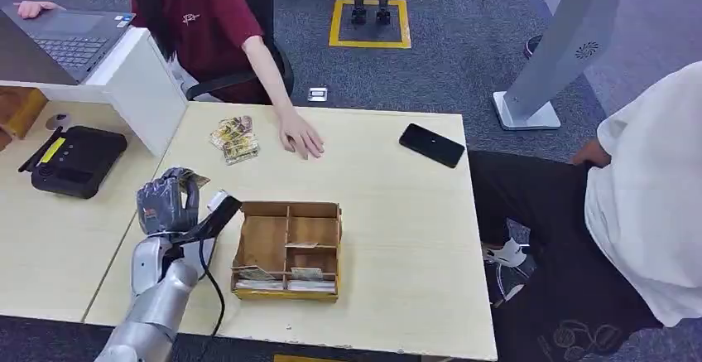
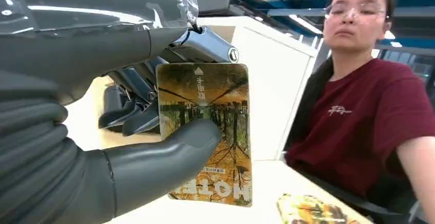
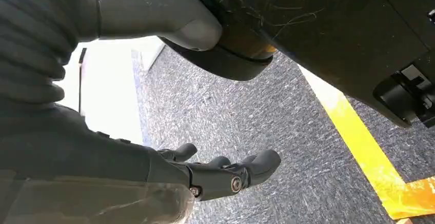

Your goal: Pass the card to the sensor for recognition and then transmit it.

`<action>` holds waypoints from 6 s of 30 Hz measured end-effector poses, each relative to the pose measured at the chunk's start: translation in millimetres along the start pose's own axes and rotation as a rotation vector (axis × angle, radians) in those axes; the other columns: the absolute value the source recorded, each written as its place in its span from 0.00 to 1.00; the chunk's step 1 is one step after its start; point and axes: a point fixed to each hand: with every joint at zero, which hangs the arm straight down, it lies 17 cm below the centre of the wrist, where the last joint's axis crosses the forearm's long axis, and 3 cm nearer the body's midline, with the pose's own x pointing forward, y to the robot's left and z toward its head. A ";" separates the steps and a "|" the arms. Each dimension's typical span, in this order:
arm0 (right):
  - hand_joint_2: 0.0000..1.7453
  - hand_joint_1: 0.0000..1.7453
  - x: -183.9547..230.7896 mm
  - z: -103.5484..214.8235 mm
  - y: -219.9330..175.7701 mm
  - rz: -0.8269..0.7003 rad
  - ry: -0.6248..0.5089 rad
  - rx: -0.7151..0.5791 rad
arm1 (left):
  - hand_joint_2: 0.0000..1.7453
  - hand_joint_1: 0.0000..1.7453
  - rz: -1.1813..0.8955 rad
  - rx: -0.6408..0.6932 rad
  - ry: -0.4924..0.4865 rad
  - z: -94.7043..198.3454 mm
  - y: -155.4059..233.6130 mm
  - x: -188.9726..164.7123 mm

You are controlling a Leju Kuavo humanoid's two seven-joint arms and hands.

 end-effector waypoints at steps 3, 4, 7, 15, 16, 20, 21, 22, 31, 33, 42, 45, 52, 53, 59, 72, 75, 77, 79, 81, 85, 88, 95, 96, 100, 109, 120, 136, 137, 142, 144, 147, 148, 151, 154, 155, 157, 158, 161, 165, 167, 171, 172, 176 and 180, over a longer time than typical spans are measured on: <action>1.00 0.00 0.0 -0.1 -0.8 -0.001 0.000 -0.004 | 1.00 1.00 0.002 -0.002 0.015 3.7 -0.8 -6.6; 1.00 0.00 0.0 -0.2 -1.2 -0.002 0.000 -0.006 | 1.00 1.00 0.002 -0.002 0.018 4.5 -0.9 -8.3; 1.00 0.00 0.1 -0.2 -1.6 -0.002 0.000 -0.009 | 1.00 1.00 0.003 -0.002 0.028 6.1 -1.1 -12.0; 1.00 0.00 -0.1 -0.3 -1.8 -0.003 0.000 -0.010 | 1.00 1.00 0.004 -0.007 0.050 12.0 -2.8 -21.1; 1.00 0.00 0.0 -0.3 -1.8 -0.003 0.000 -0.010 | 1.00 1.00 0.004 -0.008 0.052 12.9 -3.2 -22.0; 1.00 0.00 0.0 -0.3 -1.9 -0.003 0.000 -0.011 | 1.00 1.00 0.005 -0.010 0.056 15.2 -3.9 -24.4; 1.00 0.00 0.0 -0.3 -1.9 -0.003 0.000 -0.011 | 1.00 1.00 0.005 -0.010 0.057 15.4 -3.9 -24.9; 1.00 0.00 0.0 -0.3 -1.9 -0.003 0.000 -0.011 | 1.00 1.00 0.004 -0.010 0.058 15.8 -4.0 -25.3; 1.00 0.00 0.0 -0.4 -1.8 -0.006 0.000 -0.011 | 1.00 1.00 -0.001 -0.024 0.069 23.9 -8.6 -30.4; 1.00 0.00 0.0 -0.4 -1.8 -0.006 0.000 -0.011 | 1.00 1.00 -0.002 -0.026 0.078 25.9 -9.4 -33.1; 1.00 0.00 -0.4 -0.5 -2.1 -0.007 0.001 -0.013 | 1.00 1.00 -0.002 -0.034 0.090 31.5 -11.7 -38.5; 1.00 0.00 -0.4 -0.5 -2.1 -0.007 0.001 -0.013 | 1.00 1.00 -0.001 -0.036 0.094 33.3 -12.3 -40.1; 1.00 0.00 -0.5 -0.5 -2.1 -0.007 0.001 -0.013 | 1.00 1.00 -0.002 -0.039 0.102 36.6 -12.9 -44.9; 1.00 0.00 -0.5 -0.5 -2.1 -0.007 0.001 -0.013 | 1.00 1.00 -0.003 -0.039 0.103 36.8 -13.0 -45.3; 1.00 0.00 -0.5 -0.5 -2.1 -0.009 0.001 -0.014 | 1.00 1.00 0.001 -0.043 0.110 41.0 -14.7 -47.4; 1.00 0.00 -0.5 -0.7 -2.3 -0.014 0.001 -0.017 | 1.00 1.00 0.002 -0.041 0.114 44.9 -14.0 -50.1; 1.00 0.00 -0.8 -0.8 -3.0 -0.016 0.001 -0.022 | 1.00 1.00 0.015 -0.036 0.121 45.8 -13.3 -51.9; 1.00 0.00 -0.9 -0.9 -3.2 -0.017 0.001 -0.023 | 1.00 1.00 0.027 -0.032 0.127 46.3 -12.9 -52.7; 1.00 0.00 -1.0 -1.0 -3.0 -0.018 0.001 -0.024 | 1.00 1.00 0.040 -0.027 0.136 46.5 -12.3 -54.0; 1.00 0.00 -1.2 -1.0 -2.6 -0.019 0.001 -0.023 | 1.00 1.00 0.047 -0.024 0.144 46.7 -12.0 -55.3; 1.00 0.00 -1.3 -1.0 -2.5 -0.019 0.002 -0.023 | 1.00 1.00 0.052 -0.025 0.167 48.9 -12.7 -59.6; 1.00 0.00 -1.3 -1.0 -2.4 -0.019 0.002 -0.022 | 1.00 1.00 0.055 -0.028 0.172 51.2 -13.8 -60.9; 1.00 0.00 -1.4 -1.0 -2.4 -0.020 0.002 -0.023 | 1.00 1.00 0.083 -0.024 0.199 55.3 -14.9 -65.3; 1.00 0.00 -1.4 -1.0 -2.4 -0.020 0.002 -0.023 | 1.00 1.00 0.096 -0.021 0.208 56.0 -15.3 -66.1; 1.00 0.00 -1.4 -1.0 -2.4 -0.020 0.002 -0.023 | 1.00 1.00 0.124 -0.024 0.208 56.4 -18.7 -62.3; 1.00 0.00 -2.3 -1.2 -2.3 -0.024 0.005 -0.026 | 1.00 1.00 0.414 -0.128 0.284 54.8 -45.7 -42.3; 1.00 0.00 -3.0 -1.5 -2.8 -0.030 0.006 -0.033 | 1.00 1.00 0.608 -0.209 0.251 49.7 -53.9 -6.7; 1.00 0.00 -4.0 -1.5 -0.9 -0.031 0.008 -0.029 | 1.00 1.00 0.721 -0.211 0.173 29.9 -34.8 33.7; 1.00 0.00 -4.1 -1.6 -0.9 -0.031 0.008 -0.029 | 1.00 1.00 0.735 -0.213 0.170 28.8 -33.8 35.8; 1.00 0.00 -4.2 -1.6 -0.6 -0.032 0.008 -0.028 | 1.00 1.00 0.776 -0.254 0.135 24.1 -31.1 49.5; 1.00 0.00 -4.4 -1.6 -0.6 -0.033 0.008 -0.028 | 1.00 1.00 0.778 -0.313 0.109 26.9 -37.1 56.9; 1.00 0.00 -5.0 -1.5 0.4 -0.033 0.009 -0.021 | 1.00 1.00 0.763 -0.362 0.078 30.1 -41.6 60.2; 1.00 0.00 -5.7 -1.5 0.8 -0.032 0.009 -0.017 | 1.00 1.00 0.758 -0.375 0.068 30.8 -42.7 61.4; 1.00 0.00 -7.8 -2.0 -0.8 -0.035 0.005 -0.016 | 1.00 1.00 0.736 -0.425 0.038 32.8 -46.4 64.1; 1.00 0.00 -8.9 -2.2 -1.3 -0.035 0.004 -0.013 | 1.00 1.00 0.717 -0.486 0.002 37.1 -51.7 69.2; 1.00 0.00 -9.6 -2.2 -1.7 -0.035 0.004 -0.013 | 1.00 1.00 0.700 -0.505 -0.013 39.2 -53.7 70.3; 1.00 0.00 -9.9 -2.3 -1.8 -0.034 0.004 -0.011 | 1.00 1.00 0.678 -0.519 -0.027 41.4 -55.9 71.6; 1.00 0.00 -10.1 -2.2 -1.6 -0.034 0.004 -0.009 | 1.00 1.00 0.674 -0.524 -0.030 42.2 -56.9 72.1; 1.00 0.00 -11.2 -2.3 -1.9 -0.033 0.005 -0.008 | 1.00 1.00 0.659 -0.529 -0.032 43.1 -58.4 70.7; 1.00 0.00 -11.5 -2.4 -2.2 -0.032 0.006 -0.008 | 1.00 1.00 0.607 -0.533 -0.024 40.5 -60.7 64.1; 1.00 0.00 -11.5 -2.4 -2.3 -0.032 0.006 -0.008 | 1.00 1.00 0.598 -0.532 -0.022 38.3 -60.3 60.5; 1.00 0.00 -11.7 -2.4 -2.4 -0.031 0.006 -0.008 | 1.00 1.00 0.588 -0.534 -0.017 35.9 -60.9 55.9; 1.00 0.00 -11.9 -2.4 -2.6 -0.030 0.006 -0.008 | 1.00 1.00 0.585 -0.535 -0.015 35.3 -61.3 54.4; 1.00 0.00 -11.8 -2.4 -3.2 -0.024 0.006 -0.009 | 1.00 1.00 0.553 -0.537 -0.003 31.9 -62.4 46.0; 1.00 0.00 -10.8 -2.3 -4.8 -0.020 0.003 -0.011 | 1.00 1.00 0.522 -0.533 0.013 22.5 -61.6 34.7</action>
